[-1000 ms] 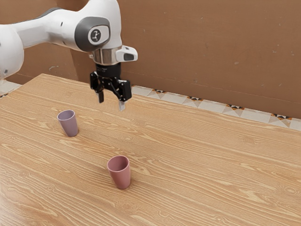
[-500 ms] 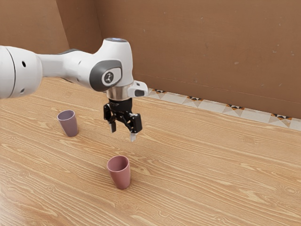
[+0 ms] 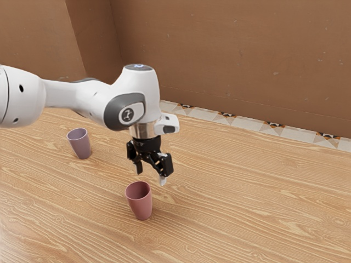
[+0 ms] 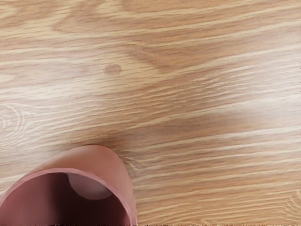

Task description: Place the right cup onto the left cup

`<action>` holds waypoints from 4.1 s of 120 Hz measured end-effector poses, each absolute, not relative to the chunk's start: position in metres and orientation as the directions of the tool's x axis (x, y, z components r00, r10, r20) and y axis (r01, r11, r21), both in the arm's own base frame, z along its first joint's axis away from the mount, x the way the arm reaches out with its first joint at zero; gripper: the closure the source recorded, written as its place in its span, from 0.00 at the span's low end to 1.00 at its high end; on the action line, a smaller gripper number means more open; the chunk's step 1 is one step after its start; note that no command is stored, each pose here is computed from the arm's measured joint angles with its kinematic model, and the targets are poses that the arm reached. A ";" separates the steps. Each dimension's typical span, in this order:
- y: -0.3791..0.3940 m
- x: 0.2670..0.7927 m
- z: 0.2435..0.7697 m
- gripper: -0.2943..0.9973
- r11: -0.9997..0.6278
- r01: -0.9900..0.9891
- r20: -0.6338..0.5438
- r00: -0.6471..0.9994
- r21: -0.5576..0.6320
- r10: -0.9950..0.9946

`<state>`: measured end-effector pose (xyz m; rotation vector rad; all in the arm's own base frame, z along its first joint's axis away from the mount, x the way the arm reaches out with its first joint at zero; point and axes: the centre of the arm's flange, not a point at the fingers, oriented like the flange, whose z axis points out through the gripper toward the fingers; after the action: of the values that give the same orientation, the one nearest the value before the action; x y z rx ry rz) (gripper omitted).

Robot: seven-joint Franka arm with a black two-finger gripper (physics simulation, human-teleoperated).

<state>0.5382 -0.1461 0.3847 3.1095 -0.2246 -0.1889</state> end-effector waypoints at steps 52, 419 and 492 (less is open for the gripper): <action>-0.142 0.536 0.345 0.23 -1.000 -0.001 -0.152 0.988 0.022 -0.004; -0.002 0.573 0.482 0.84 -0.973 0.230 -0.031 0.973 -0.001 0.229; 0.102 0.595 0.499 0.84 -0.952 0.307 -0.003 0.952 -0.020 0.307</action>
<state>0.5948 0.1021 0.4986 3.1226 0.4911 -0.0090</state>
